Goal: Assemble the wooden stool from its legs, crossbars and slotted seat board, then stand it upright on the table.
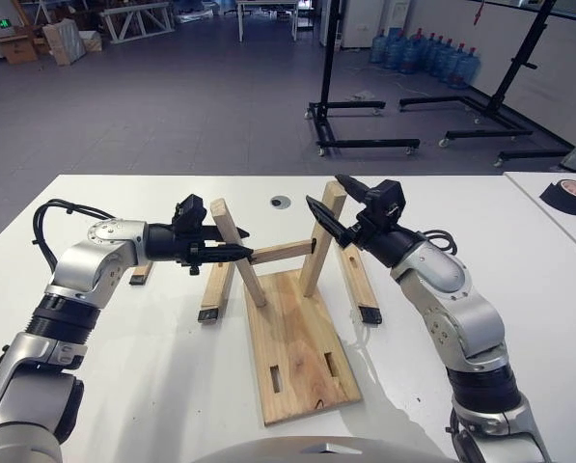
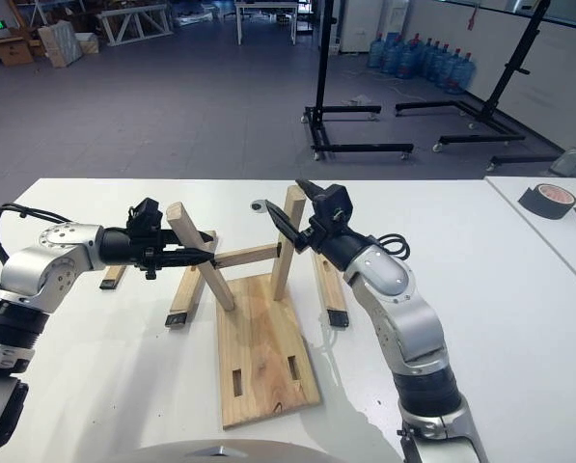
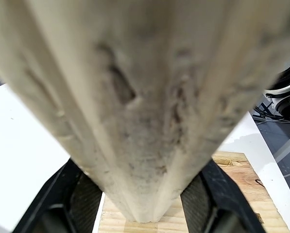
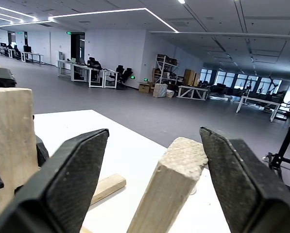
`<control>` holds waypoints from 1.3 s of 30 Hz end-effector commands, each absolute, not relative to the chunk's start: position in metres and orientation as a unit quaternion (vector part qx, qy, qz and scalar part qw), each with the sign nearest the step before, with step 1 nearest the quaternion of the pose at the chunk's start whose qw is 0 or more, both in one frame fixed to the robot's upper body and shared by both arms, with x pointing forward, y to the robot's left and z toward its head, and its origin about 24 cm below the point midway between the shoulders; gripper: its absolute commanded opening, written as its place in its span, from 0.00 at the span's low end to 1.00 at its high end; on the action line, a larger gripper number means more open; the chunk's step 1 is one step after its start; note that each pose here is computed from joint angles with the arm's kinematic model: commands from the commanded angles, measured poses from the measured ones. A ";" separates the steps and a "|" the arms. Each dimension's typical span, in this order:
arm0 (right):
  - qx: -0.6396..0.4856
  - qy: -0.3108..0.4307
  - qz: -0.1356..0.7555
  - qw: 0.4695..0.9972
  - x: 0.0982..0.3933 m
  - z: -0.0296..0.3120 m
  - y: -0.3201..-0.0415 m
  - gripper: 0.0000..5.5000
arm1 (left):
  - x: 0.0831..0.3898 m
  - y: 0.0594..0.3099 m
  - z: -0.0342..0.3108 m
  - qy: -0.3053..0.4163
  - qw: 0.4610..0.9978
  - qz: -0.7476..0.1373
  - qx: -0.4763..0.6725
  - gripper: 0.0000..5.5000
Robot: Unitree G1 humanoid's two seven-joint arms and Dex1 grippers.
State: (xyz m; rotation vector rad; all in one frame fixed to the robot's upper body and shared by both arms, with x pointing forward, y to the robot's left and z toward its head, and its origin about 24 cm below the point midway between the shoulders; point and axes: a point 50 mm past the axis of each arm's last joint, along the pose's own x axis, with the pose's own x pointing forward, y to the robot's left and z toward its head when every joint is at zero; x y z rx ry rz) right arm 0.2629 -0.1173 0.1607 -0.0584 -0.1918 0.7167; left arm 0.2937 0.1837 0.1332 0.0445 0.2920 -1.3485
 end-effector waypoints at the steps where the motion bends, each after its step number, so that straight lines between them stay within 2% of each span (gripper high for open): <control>1: 0.057 0.184 0.635 0.748 0.208 0.070 -0.060 0.62 | 0.283 0.148 0.065 0.283 0.733 -0.618 0.031 0.37; 9: 0.060 0.189 0.638 0.744 0.204 0.068 -0.068 0.62 | 0.291 0.145 0.068 0.273 0.734 -0.621 0.032 0.37; 14: 0.075 0.204 0.655 0.723 0.199 0.067 -0.067 0.62 | 0.289 0.129 0.066 0.271 0.716 -0.643 0.039 0.37; 17: 0.044 0.194 0.644 0.739 0.204 0.065 -0.071 0.62 | 0.286 0.133 0.063 0.274 0.716 -0.640 0.050 0.37; 22: -0.018 0.081 0.513 0.854 0.239 0.073 -0.083 0.62 | 0.288 0.139 0.065 0.261 0.741 -0.617 0.049 0.37; 27: -0.029 -0.013 0.386 0.922 0.255 0.081 -0.094 0.62 | 0.291 0.145 0.073 0.241 0.768 -0.591 0.054 0.37; 38: -0.051 -0.119 0.235 0.963 0.256 0.101 -0.101 0.62 | 0.294 0.166 0.095 0.200 0.815 -0.541 0.045 0.37; 39: -0.049 -0.127 0.225 0.965 0.258 0.106 -0.102 0.62 | 0.294 0.168 0.097 0.198 0.819 -0.537 0.041 0.43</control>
